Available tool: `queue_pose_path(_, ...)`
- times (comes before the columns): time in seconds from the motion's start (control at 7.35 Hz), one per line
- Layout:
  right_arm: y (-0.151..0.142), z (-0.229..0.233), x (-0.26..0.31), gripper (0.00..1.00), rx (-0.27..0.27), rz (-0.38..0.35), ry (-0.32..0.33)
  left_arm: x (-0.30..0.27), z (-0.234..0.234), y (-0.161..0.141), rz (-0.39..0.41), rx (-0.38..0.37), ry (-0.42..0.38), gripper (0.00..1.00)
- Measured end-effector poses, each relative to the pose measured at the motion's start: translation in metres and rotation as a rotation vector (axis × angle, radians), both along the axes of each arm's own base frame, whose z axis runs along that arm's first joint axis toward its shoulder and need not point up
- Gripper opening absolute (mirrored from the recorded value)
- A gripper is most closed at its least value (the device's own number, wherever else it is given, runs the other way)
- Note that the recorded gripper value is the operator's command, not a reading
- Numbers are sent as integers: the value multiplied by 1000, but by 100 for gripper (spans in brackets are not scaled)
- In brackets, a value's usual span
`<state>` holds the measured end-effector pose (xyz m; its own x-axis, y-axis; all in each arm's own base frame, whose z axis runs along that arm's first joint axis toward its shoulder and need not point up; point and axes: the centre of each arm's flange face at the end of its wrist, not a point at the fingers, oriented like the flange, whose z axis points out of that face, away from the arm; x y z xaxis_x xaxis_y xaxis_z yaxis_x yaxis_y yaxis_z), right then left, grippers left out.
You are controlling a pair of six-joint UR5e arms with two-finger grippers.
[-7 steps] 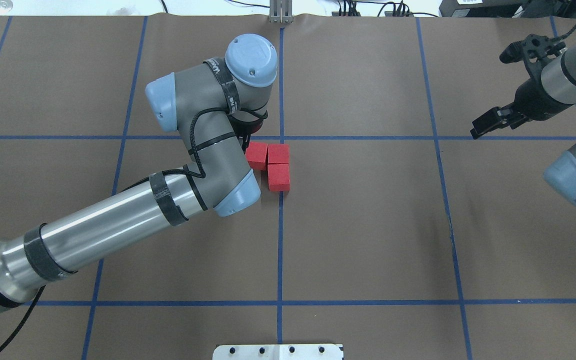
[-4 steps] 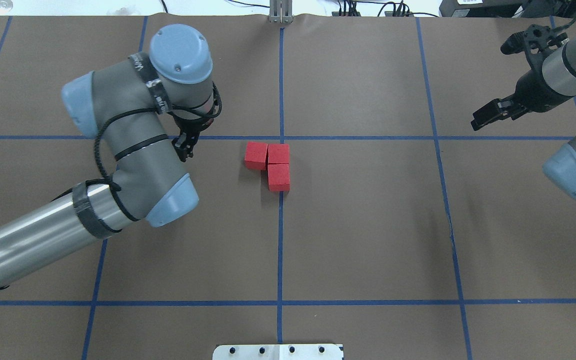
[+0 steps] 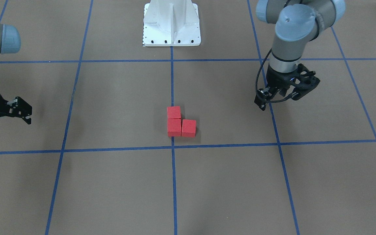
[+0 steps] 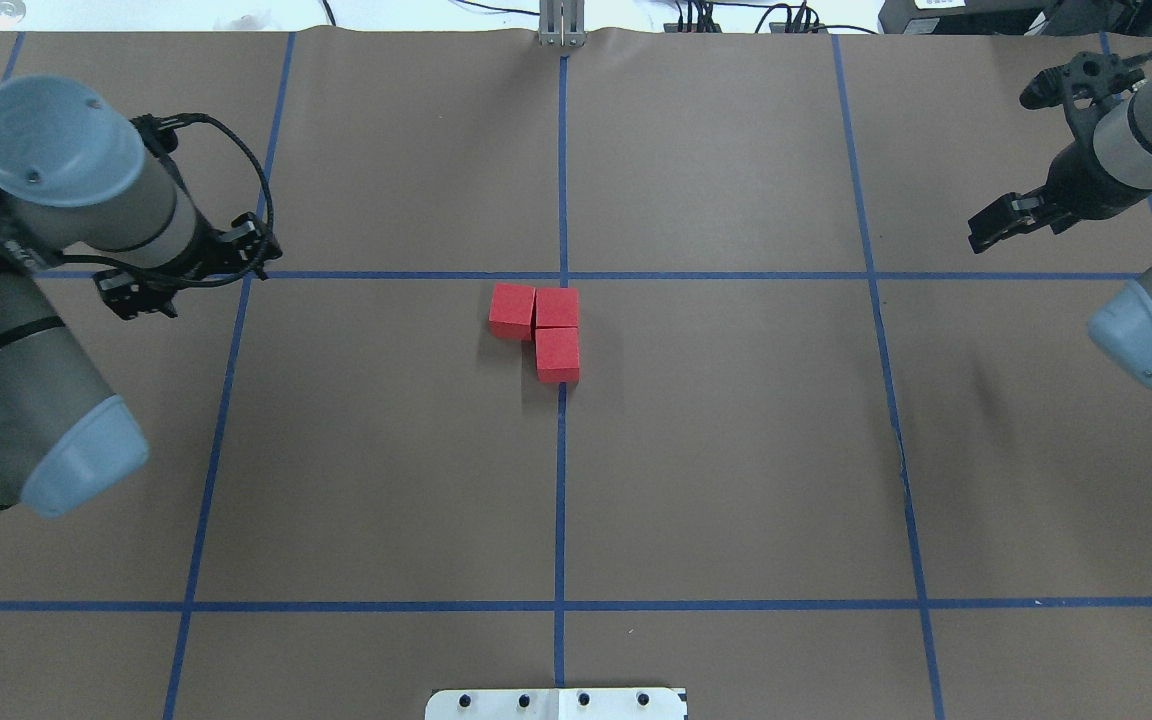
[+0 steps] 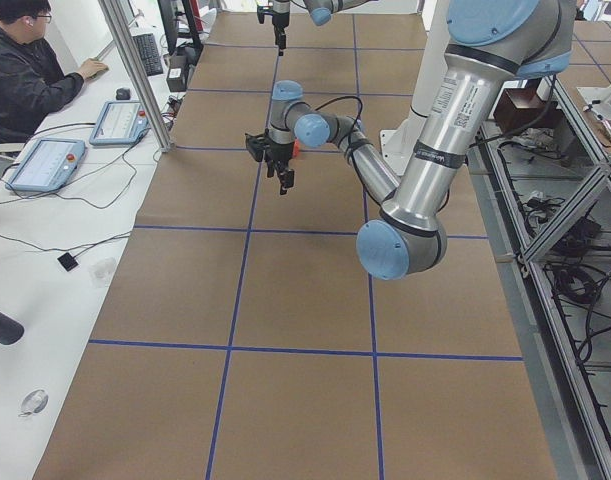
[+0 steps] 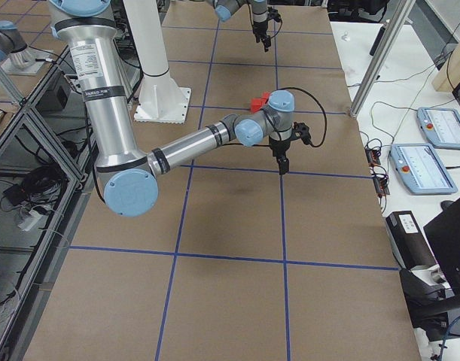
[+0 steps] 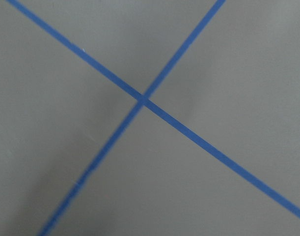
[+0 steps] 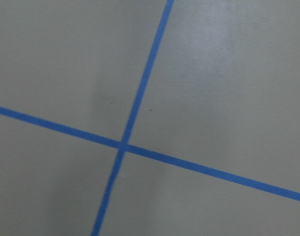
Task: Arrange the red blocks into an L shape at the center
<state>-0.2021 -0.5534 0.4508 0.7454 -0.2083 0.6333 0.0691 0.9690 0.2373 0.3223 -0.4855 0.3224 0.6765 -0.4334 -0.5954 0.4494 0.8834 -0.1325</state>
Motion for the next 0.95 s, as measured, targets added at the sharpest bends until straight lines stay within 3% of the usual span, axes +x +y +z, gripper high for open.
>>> queue_pose_path(0.27, -16, 25, 47, 99, -54, 75, 3, -88, 45, -12, 219, 125, -41, 100)
queue_pose_path(0.54, -23, 52, 108, 99, -104, 92, -61, -197, 114, -39, 466, 248, -66, 100)
queue_pose_path(0.95, -10, 117, 205, 99, -139, 133, -81, -279, 211, -47, 560, 376, -42, 100)
